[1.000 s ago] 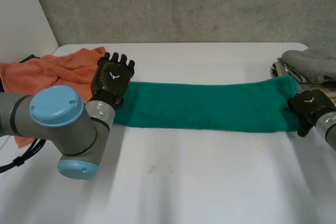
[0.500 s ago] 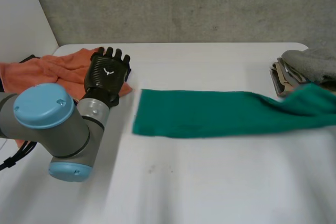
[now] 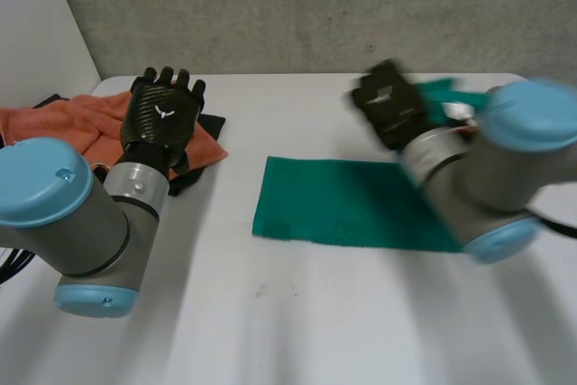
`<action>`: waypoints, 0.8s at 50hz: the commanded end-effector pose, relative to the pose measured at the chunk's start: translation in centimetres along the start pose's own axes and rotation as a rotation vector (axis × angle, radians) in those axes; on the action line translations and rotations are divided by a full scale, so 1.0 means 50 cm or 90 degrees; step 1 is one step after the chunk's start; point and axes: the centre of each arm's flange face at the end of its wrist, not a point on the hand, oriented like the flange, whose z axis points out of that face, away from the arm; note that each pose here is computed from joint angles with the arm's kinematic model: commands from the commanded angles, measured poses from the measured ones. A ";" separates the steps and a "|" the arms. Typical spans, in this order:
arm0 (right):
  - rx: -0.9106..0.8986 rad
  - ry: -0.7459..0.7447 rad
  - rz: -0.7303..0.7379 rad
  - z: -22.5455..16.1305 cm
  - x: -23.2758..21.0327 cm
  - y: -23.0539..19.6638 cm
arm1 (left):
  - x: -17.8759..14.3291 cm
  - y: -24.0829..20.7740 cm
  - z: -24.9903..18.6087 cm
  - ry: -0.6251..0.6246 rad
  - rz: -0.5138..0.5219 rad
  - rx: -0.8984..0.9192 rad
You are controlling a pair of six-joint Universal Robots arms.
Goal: Fold the laundry.
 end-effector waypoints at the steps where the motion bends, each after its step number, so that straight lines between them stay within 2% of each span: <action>1: 0.153 -0.167 0.009 -0.005 -0.226 -0.070 | -0.003 0.008 -0.005 -0.001 -0.001 -0.009; 4: 0.171 -0.242 0.018 -0.024 -0.307 -0.063 | 0.000 0.012 -0.009 0.003 0.000 -0.014; 8: 0.186 -0.261 0.011 -0.035 -0.336 -0.072 | 0.002 0.016 -0.011 0.006 -0.001 -0.018; 13: 0.156 -0.178 0.007 -0.021 -0.264 -0.099 | 0.003 0.017 -0.011 0.008 -0.007 -0.018; 14: 0.141 -0.133 0.018 -0.020 -0.219 -0.117 | 0.002 0.015 -0.009 0.007 -0.009 -0.015; 17: 0.112 -0.098 0.053 -0.024 -0.178 -0.115 | 0.006 0.011 -0.006 0.009 -0.012 -0.010; 23: -0.013 -0.064 0.204 -0.057 -0.079 -0.036 | 0.025 -0.025 -0.006 0.024 -0.024 0.027; 25: -0.050 -0.072 0.238 -0.074 -0.062 -0.027 | 0.042 -0.040 -0.010 0.038 -0.033 0.041; 30: -0.225 -0.102 0.327 -0.125 -0.048 0.075 | 0.098 -0.052 -0.006 0.076 -0.053 0.054; 40: -0.327 -0.097 0.309 -0.134 -0.080 0.213 | 0.128 -0.059 -0.009 0.097 -0.055 0.061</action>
